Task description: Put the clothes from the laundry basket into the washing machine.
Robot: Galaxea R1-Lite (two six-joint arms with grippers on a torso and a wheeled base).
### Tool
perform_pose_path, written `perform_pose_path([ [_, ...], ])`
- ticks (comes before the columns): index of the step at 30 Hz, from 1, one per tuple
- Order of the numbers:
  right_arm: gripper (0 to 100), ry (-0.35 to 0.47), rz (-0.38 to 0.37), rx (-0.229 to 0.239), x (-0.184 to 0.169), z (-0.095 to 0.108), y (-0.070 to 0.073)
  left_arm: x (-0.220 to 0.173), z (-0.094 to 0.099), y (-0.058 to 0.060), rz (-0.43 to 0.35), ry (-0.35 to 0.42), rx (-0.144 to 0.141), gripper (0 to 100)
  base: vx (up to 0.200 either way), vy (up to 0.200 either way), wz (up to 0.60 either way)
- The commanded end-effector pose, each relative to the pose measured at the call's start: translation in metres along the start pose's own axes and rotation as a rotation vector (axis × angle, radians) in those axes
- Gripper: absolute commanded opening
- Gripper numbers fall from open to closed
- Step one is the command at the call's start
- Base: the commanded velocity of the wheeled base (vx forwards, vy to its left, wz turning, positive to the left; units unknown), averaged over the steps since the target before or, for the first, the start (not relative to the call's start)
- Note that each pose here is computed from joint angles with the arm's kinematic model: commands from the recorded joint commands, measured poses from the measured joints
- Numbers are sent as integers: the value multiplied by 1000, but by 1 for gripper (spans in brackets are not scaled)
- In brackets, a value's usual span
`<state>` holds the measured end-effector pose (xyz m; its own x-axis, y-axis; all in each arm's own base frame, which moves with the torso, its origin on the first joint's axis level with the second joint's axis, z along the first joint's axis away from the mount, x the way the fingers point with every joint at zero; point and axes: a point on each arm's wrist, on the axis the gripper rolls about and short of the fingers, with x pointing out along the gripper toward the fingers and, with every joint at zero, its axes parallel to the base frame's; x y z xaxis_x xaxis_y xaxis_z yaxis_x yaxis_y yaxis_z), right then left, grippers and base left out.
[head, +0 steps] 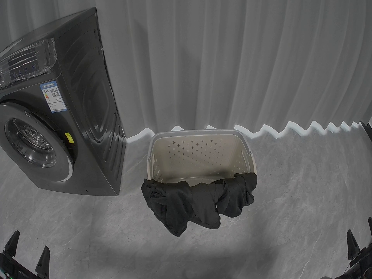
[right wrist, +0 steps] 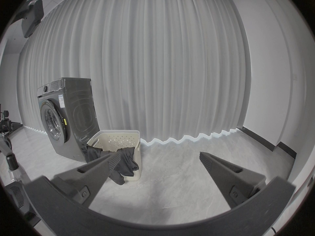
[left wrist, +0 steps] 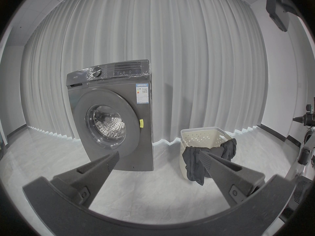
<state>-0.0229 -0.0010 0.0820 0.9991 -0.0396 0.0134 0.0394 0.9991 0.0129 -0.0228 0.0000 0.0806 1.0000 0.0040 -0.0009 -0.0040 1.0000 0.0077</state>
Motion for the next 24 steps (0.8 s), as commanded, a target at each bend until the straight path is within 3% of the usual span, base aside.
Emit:
perform_pose_path([
  [1,100,1,1,0,0,-5,0,0,-5,0,1,-1,0,100,0,0,0],
  [16,100,1,1,0,0,-5,0,0,-5,0,1,-1,0,100,0,0,0],
  [22,100,1,1,0,0,-5,0,0,-5,0,1,-1,0,100,200,0,0],
  [24,100,1,0,0,0,-5,0,0,-5,0,1,-1,0,100,0,0,0],
])
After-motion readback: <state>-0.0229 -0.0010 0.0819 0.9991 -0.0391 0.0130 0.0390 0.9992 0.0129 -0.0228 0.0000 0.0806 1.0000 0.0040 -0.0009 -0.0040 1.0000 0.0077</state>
